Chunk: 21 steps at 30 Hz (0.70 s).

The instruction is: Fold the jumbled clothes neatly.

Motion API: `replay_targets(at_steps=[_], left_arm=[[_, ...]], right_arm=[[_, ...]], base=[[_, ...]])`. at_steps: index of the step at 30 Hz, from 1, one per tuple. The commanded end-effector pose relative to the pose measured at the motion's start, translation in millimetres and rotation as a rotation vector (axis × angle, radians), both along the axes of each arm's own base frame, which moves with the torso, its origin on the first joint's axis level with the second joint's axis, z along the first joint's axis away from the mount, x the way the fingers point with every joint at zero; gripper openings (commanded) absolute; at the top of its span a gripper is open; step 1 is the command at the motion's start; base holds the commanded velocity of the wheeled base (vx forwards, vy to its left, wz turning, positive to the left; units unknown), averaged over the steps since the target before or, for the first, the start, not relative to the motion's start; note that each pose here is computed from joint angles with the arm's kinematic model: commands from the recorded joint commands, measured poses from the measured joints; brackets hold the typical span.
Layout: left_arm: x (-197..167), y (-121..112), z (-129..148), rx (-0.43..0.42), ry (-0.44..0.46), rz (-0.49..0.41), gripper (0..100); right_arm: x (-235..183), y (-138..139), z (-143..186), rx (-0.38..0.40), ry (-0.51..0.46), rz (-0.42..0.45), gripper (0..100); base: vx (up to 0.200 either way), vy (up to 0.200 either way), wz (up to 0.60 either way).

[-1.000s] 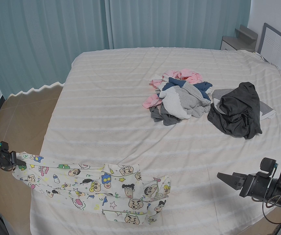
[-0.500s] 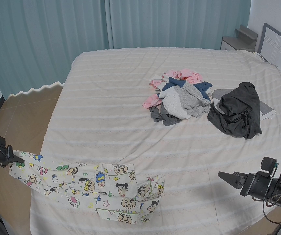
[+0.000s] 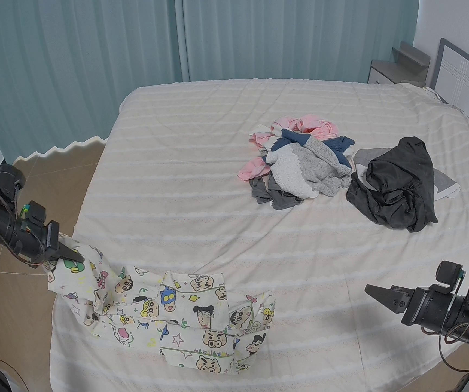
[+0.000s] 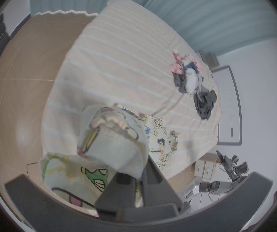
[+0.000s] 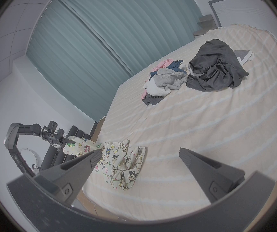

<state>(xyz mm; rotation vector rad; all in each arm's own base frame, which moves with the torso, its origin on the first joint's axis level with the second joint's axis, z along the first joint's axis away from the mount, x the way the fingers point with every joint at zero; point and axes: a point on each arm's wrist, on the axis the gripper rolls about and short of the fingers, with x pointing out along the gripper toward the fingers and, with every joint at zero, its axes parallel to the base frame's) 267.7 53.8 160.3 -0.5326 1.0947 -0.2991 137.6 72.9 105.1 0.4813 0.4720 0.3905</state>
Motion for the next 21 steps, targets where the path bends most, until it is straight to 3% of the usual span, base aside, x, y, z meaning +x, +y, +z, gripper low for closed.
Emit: replay_targets(at_steps=[1,2,3,5,6,11,21], left_arm=[[-14.8,-69.3,12.4,0.038,-0.019,-0.129,0],[-14.8,-69.3,12.4,0.038,-0.019,-0.129,0],[-11.8,-89.3,6.7,0.055,-0.040,-0.132,0],[-10.9,-91.6,6.3,0.058,-0.047,-0.129,0],[-5.1,-112.9,-5.4,0.076,-0.056,-0.121,0],[-3.1,-148.7,-20.4,0.081,-0.059,-0.158,0],[2.1,-194.3,-44.4,0.094,-0.043,-0.192,0]], right_arm=[[0.2,-0.5,0.2,0.001,-0.001,-0.003,100],[0.2,-0.5,0.2,0.001,-0.001,-0.003,100],[0.2,-0.5,0.2,0.001,-0.001,-0.003,100],[0.3,-0.5,0.2,0.001,-0.001,-0.004,100],[0.2,-0.5,0.2,0.001,-0.001,-0.003,100],[0.2,-0.5,0.2,0.001,-0.001,-0.003,100],[0.1,-0.3,0.2,0.001,-0.001,-0.001,100]], base=[[0.000,0.000,0.00],[0.000,0.000,0.00],[0.000,0.000,0.00],[0.000,0.000,0.00],[0.000,0.000,0.00],[0.000,0.000,0.00],[0.000,0.000,0.00]])
